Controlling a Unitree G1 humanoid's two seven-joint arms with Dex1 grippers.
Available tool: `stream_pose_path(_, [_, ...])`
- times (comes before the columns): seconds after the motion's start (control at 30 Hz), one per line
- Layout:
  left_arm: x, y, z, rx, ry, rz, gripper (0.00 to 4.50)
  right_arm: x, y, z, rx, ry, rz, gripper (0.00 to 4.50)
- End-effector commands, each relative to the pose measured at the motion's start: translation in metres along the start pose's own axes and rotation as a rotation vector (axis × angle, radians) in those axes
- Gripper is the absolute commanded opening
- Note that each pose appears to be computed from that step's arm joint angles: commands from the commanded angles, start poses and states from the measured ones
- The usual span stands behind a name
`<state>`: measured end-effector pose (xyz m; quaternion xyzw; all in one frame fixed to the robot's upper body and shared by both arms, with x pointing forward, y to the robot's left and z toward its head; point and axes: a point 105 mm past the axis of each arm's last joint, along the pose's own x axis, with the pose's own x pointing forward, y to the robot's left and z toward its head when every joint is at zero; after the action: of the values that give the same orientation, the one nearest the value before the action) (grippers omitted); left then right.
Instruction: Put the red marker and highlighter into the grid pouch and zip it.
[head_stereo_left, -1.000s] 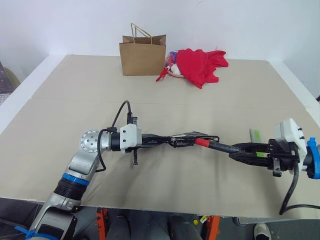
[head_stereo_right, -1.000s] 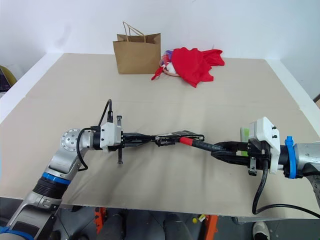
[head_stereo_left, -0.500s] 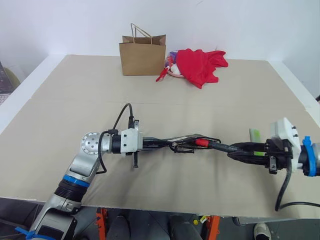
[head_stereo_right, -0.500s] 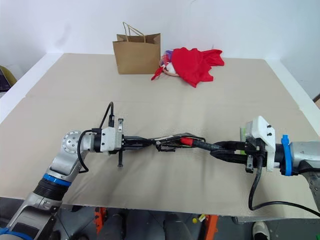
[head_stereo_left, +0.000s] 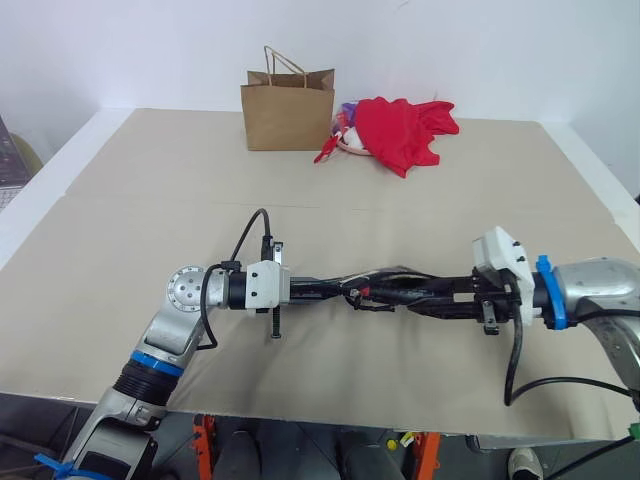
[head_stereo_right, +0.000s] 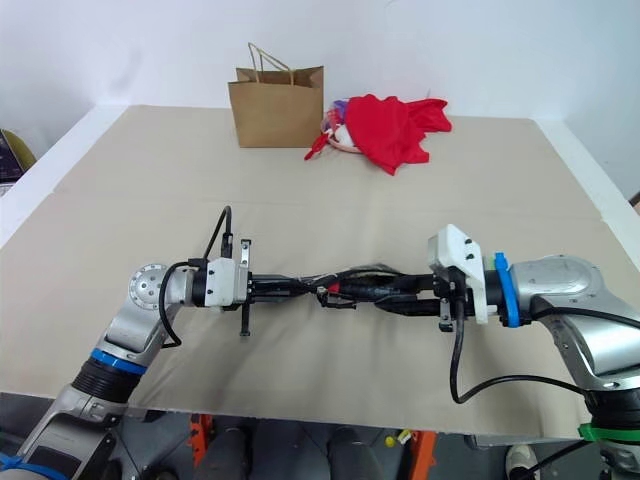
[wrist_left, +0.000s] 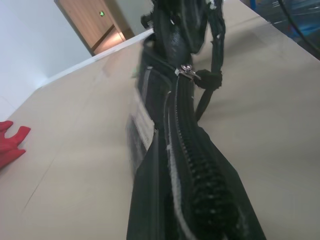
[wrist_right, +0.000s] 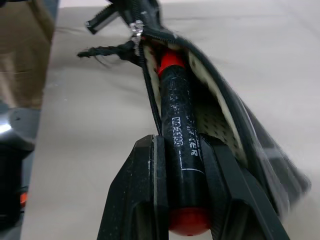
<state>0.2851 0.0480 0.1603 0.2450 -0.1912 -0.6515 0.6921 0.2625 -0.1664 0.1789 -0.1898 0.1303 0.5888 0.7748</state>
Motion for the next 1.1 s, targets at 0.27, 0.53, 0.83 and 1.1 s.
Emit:
stream_pose_path(0.27, [0.007, -0.001, 0.011, 0.029, -0.04, 0.012, 0.0, 0.016, -0.008, 0.021, -0.084, -0.033, 0.007, 0.62])
stream_pose_path(0.53, [0.001, 0.004, 0.004, -0.029, -0.016, 0.057, 0.0, 0.002, 0.005, 0.019, -0.043, -0.081, 0.022, 4.07])
stream_pose_path(0.83, [-0.017, 0.016, -0.011, -0.09, 0.053, 0.104, 0.0, -0.059, -0.005, 0.0, 0.208, -0.238, -0.362, 4.43])
stream_pose_path(1.1, [-0.015, 0.016, -0.012, -0.083, 0.05, 0.073, 0.0, -0.09, -0.035, -0.026, 0.242, -0.148, -0.803, 4.43])
